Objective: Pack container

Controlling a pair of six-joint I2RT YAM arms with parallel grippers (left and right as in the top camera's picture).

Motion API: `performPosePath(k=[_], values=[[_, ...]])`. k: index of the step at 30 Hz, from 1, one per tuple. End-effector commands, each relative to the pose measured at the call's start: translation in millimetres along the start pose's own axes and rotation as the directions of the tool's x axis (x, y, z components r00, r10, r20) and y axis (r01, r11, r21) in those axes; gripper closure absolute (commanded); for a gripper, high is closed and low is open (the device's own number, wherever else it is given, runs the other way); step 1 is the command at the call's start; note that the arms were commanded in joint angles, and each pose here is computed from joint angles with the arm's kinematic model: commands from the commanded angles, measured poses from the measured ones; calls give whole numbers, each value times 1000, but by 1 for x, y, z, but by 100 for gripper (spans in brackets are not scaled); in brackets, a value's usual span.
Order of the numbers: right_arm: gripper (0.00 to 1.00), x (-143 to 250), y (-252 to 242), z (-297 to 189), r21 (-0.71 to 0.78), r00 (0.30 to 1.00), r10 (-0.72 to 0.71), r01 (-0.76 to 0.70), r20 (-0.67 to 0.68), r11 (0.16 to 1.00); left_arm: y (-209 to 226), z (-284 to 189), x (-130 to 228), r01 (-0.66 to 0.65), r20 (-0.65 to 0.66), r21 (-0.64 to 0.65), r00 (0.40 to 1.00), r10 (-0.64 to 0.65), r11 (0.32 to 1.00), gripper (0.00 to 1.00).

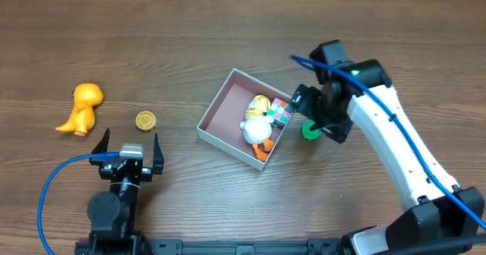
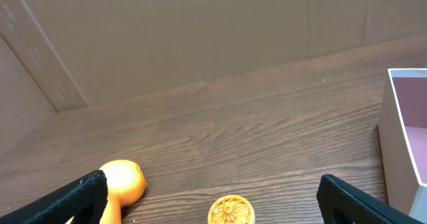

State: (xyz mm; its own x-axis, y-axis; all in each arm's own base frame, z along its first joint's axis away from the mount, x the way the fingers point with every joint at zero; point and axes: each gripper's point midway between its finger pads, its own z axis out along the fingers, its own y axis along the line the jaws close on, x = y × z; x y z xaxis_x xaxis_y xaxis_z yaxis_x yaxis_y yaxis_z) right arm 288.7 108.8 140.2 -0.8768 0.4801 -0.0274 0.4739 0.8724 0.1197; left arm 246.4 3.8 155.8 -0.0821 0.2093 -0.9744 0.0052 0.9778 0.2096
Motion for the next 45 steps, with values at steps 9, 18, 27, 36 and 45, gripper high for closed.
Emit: performPosePath(k=[9, 18, 27, 36, 45], values=[[1, 4, 0, 42, 111, 999, 8, -4, -33, 994, 4, 0, 3, 11, -7, -19, 1000, -12, 1000, 0], [10, 5, 0, 58, 140, 997, -8, 19, -75, 990, 4, 0, 3, 11, -7, -19, 1000, -12, 1000, 0], [48, 3, 3, 59, 128, 998, -9, 18, -65, 992, 4, 0, 3, 11, -7, -19, 1000, -12, 1000, 0], [54, -1, 7, 60, 109, 999, -12, 17, -48, 994, 4, 0, 3, 11, -7, -19, 1000, -12, 1000, 0], [60, -5, 11, 62, 93, 999, -14, 17, -34, 995, 4, 0, 3, 11, -7, -19, 1000, -12, 1000, 0]])
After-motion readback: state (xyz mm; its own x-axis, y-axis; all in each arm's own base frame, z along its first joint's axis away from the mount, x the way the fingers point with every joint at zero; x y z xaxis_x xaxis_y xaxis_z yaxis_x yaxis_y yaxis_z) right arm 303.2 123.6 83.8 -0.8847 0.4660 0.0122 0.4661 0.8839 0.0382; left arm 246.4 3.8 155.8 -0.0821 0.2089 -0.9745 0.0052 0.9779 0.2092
